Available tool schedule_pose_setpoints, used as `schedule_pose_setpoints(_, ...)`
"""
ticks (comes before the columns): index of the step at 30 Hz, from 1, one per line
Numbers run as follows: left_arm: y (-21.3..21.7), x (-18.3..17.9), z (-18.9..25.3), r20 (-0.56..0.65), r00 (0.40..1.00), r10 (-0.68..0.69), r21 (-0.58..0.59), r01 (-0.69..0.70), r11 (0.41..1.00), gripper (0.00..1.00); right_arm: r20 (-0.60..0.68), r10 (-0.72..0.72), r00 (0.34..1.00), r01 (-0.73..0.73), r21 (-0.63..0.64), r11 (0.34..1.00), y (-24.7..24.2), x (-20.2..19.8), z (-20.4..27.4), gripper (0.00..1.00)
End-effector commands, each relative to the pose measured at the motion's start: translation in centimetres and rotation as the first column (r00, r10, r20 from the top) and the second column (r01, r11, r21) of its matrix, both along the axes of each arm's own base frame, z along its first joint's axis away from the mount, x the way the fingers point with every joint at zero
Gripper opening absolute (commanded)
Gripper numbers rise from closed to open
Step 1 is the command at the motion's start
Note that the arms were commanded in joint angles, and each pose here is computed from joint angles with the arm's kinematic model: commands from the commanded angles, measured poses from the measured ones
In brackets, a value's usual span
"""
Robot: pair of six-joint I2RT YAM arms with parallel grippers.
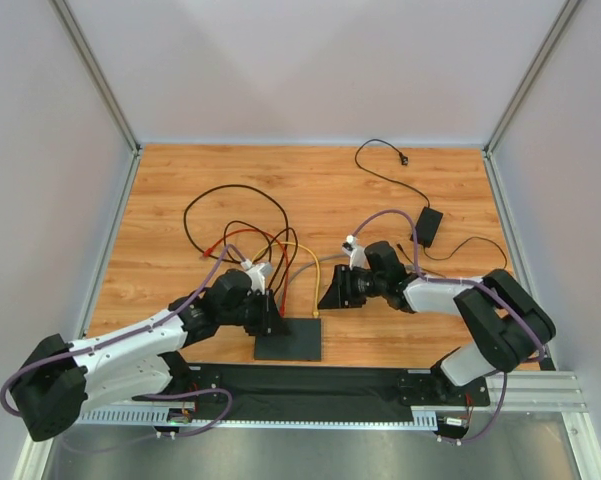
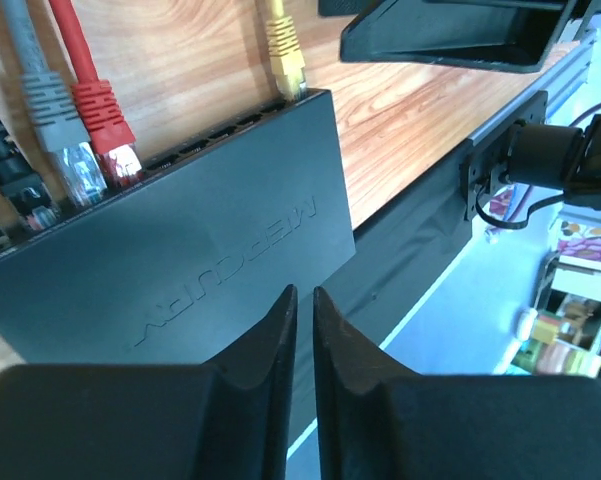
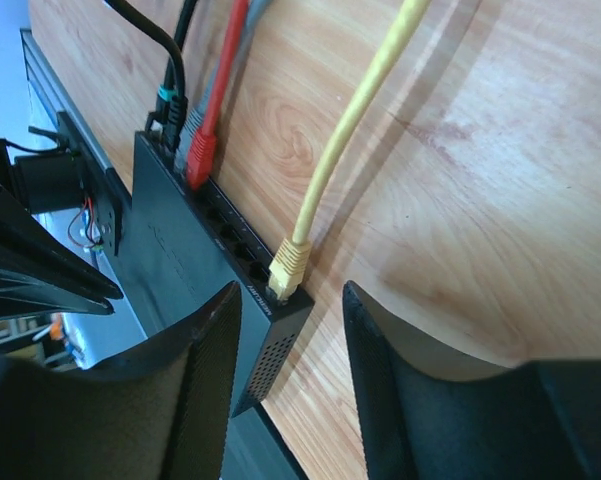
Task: Pull the plug from the switch port
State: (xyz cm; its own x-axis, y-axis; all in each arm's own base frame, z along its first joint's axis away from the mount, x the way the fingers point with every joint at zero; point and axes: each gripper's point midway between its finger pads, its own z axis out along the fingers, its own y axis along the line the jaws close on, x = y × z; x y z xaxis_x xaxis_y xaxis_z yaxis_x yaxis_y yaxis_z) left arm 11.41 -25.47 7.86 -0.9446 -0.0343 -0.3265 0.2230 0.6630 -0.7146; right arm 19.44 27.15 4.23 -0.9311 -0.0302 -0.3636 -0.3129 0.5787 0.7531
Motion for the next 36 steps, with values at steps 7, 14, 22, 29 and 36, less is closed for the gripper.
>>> schedule_pose_setpoints(7, -0.7, 0.1, -1.8, -0.076, 0.996, 0.053, 0.004, -0.053, 0.999, 0.08, -0.047, 0.064, 0.997, -0.058, 0.115, 0.992, 1.6, -0.6, -0.8, 0.42)
schedule_pose_setpoints(14, 0.2, -0.1, -3.9, -0.122, 0.988, 0.099, 0.072, -0.091, 0.993, 0.0, -0.098, 0.079, 0.992, -0.066, 0.13, 0.989, 1.8, -1.0, -1.9, 0.37)
schedule_pose_setpoints(22, 0.5, 0.0, -4.1, -0.118, 0.986, 0.117, 0.084, -0.107, 0.991, 0.0, -0.111, 0.088, 0.99, -0.073, 0.132, 0.989, 1.6, -1.7, -2.3, 0.34)
schedule_pose_setpoints(29, 0.4, -0.1, -4.3, -0.124, 0.987, 0.102, 0.096, -0.09, 0.991, 0.0, -0.15, 0.101, 0.984, -0.079, 0.149, 0.986, 1.7, -2.1, -3.3, 0.26)
schedule_pose_setpoints(36, 0.6, -0.2, -4.5, -0.135, 0.985, 0.106, 0.113, -0.091, 0.989, 0.0, -0.142, 0.083, 0.986, -0.065, 0.129, 0.99, 1.6, -1.9, -3.5, 0.1)
